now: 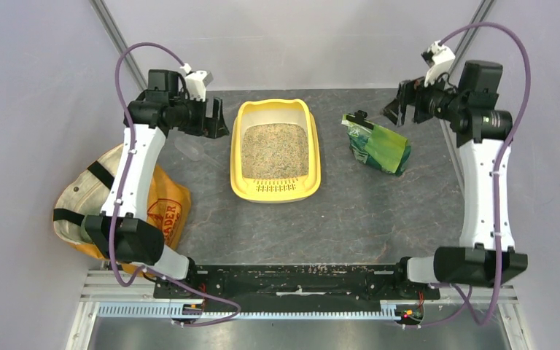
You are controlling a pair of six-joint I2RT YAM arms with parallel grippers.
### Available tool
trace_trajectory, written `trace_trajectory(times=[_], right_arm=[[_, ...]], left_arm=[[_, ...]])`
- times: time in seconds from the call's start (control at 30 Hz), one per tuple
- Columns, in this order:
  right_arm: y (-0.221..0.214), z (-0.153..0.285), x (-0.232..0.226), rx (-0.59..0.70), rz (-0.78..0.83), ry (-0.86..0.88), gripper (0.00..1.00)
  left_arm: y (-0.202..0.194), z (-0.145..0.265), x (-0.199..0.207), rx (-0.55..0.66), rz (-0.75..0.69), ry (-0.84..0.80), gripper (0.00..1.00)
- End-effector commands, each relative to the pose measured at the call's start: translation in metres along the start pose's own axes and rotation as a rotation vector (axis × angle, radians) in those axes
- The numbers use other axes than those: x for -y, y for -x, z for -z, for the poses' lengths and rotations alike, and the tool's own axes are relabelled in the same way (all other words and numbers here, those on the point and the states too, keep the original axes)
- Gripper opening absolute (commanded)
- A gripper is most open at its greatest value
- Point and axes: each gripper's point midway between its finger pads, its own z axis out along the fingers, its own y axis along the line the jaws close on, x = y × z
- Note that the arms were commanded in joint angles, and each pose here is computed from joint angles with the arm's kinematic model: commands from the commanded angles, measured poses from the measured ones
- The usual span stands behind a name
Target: Fill the litter box with clean litter
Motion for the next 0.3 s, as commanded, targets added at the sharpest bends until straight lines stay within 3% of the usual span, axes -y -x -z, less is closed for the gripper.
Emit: trace_trajectory(times=[0.0, 0.13, 0.27], right_arm=[[-0.033, 0.018, -0.035, -0.024, -0.127, 0.037, 0.97], [-0.064, 0.026, -0.039, -0.044, -0.149, -0.009, 0.97], [-0.072, 0.03, -0.039, -0.04, -0.154, -0.032, 0.97]], left_arm=[[-0.033, 0.017, -0.014, -0.058, 0.017, 0.07, 0.92], [-0.061, 0.012, -0.018, -0.086, 0.047, 0.097, 0.92], [-0.06, 0.017, -0.023, -0.072, 0.037, 0.135, 0.92]])
